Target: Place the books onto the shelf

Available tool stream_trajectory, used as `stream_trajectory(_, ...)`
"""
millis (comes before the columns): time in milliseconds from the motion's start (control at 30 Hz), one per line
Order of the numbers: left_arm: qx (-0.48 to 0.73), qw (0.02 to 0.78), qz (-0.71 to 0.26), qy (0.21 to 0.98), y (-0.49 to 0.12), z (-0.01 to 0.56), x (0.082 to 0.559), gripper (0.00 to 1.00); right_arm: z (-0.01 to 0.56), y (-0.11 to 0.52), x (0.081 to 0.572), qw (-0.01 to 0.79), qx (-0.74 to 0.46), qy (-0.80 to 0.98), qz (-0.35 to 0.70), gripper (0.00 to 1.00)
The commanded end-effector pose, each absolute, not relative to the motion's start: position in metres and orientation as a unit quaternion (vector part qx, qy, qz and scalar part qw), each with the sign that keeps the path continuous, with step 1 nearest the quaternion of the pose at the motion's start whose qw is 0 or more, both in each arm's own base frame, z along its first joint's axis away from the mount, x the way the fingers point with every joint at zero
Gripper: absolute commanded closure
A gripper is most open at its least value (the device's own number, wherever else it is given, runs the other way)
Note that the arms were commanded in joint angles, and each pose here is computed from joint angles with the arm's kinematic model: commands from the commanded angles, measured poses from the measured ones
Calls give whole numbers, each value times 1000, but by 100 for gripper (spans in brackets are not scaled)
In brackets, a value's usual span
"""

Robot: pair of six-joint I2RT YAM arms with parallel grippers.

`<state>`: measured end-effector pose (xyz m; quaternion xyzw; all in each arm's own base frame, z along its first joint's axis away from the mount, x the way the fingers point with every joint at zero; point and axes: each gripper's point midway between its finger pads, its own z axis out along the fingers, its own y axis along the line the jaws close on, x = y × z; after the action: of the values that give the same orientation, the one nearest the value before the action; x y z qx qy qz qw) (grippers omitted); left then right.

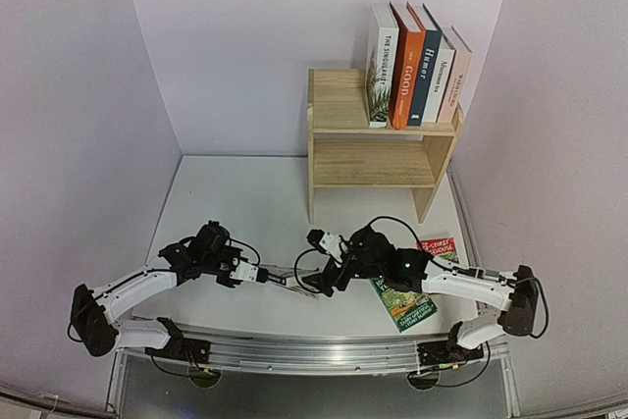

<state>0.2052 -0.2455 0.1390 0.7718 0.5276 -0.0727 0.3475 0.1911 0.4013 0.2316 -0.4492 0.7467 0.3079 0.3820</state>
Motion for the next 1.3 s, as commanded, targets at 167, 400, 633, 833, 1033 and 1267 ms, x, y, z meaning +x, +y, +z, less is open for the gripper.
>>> stream_trajectory(167,754,373,-81,535,-250,181,207,100,244,463,170,450,-593,606,279,3)
stream_trajectory(400,744,389,-82,537,-250,193,206,100,217,479,187,441,-591,629,247,10)
stream_trajectory(633,716,440,-107,531,-253,218,197,100,213,478,190,441,-591,631,241,75)
stream_trajectory(833,640,482,-147,581,-252,264,198,26,254,465,183,473,-567,619,270,100)
stream_trajectory(1033,558,515,-208,617,-244,305,186,0,355,442,163,549,-519,548,359,100)
stream_trajectory(1267,543,540,-290,573,-246,348,154,0,412,430,137,571,-523,478,414,100)
